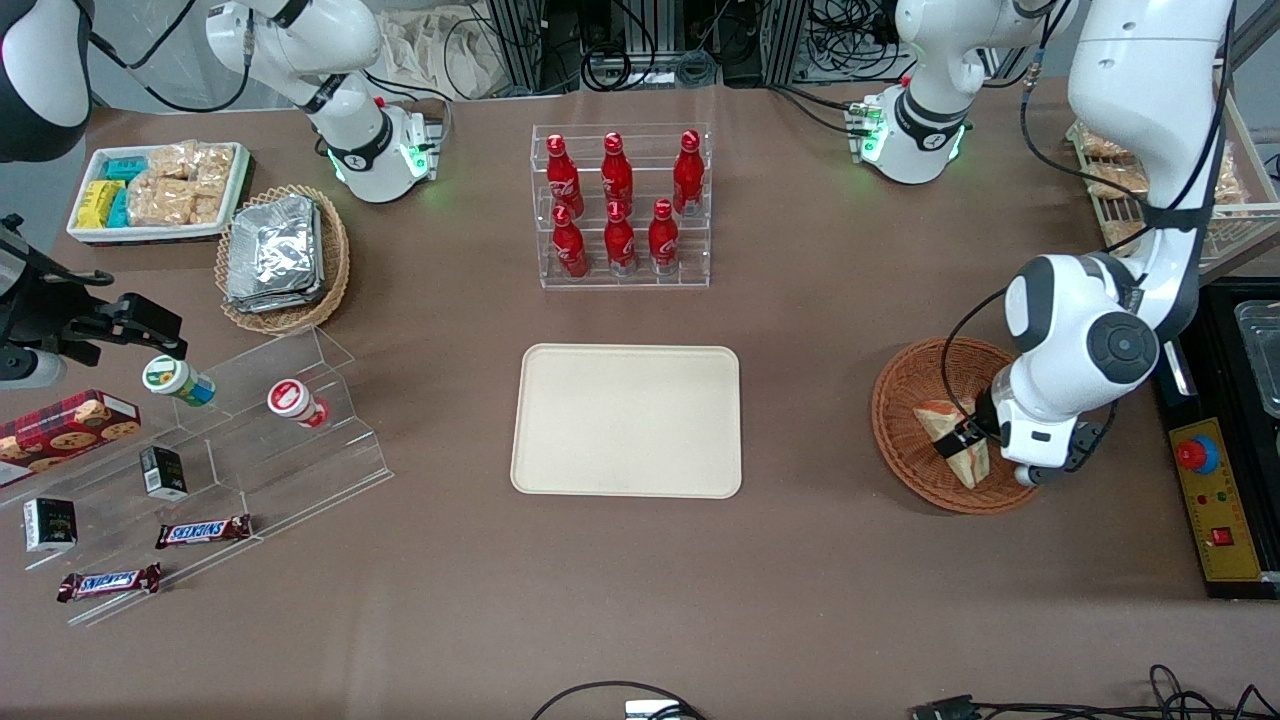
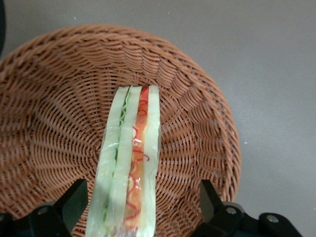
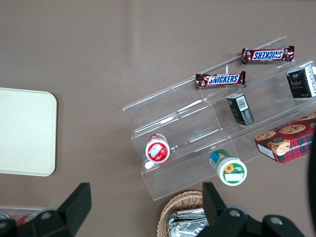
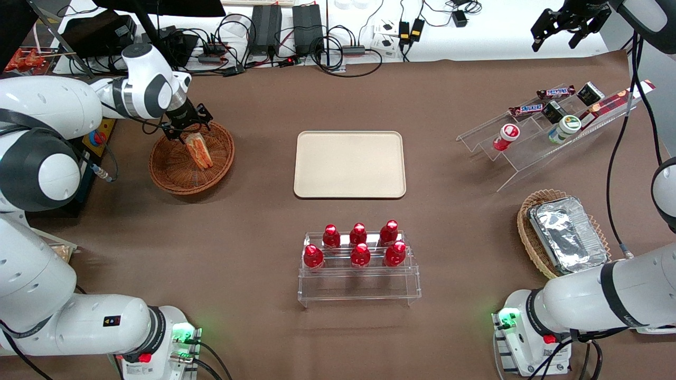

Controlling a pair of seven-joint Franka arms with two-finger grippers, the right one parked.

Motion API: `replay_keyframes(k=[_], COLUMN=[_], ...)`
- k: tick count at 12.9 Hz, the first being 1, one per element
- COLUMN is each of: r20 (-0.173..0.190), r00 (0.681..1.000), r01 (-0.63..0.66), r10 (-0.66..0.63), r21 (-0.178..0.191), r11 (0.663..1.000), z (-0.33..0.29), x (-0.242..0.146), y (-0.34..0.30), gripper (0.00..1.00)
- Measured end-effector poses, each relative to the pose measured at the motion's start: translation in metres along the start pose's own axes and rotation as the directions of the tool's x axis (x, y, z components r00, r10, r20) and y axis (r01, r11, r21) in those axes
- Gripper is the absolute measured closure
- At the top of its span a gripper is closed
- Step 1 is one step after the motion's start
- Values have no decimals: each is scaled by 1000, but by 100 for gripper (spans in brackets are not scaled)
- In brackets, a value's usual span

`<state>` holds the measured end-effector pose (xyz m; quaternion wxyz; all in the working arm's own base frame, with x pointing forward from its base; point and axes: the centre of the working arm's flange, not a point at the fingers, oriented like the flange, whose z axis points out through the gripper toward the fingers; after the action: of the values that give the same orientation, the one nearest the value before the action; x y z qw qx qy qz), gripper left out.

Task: Place sandwich from basket to tray
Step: 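Lower the open left gripper around the wrapped sandwich, then close the left gripper on the sandwich and lift it from the basket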

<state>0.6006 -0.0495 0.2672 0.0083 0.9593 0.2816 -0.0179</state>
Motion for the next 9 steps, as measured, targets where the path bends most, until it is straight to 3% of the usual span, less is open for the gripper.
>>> replay_keyframes(k=[3,7,9], r20=[17,21,26], r00=[1000,999,998], r01=[1,-30,-57], r10=[-1,30,57], r21=[10,14,16], r11=[1000,999,998], z=[16,19,17], x=[0,0,0], y=[-1,-1,-1], gripper=[6,54,64])
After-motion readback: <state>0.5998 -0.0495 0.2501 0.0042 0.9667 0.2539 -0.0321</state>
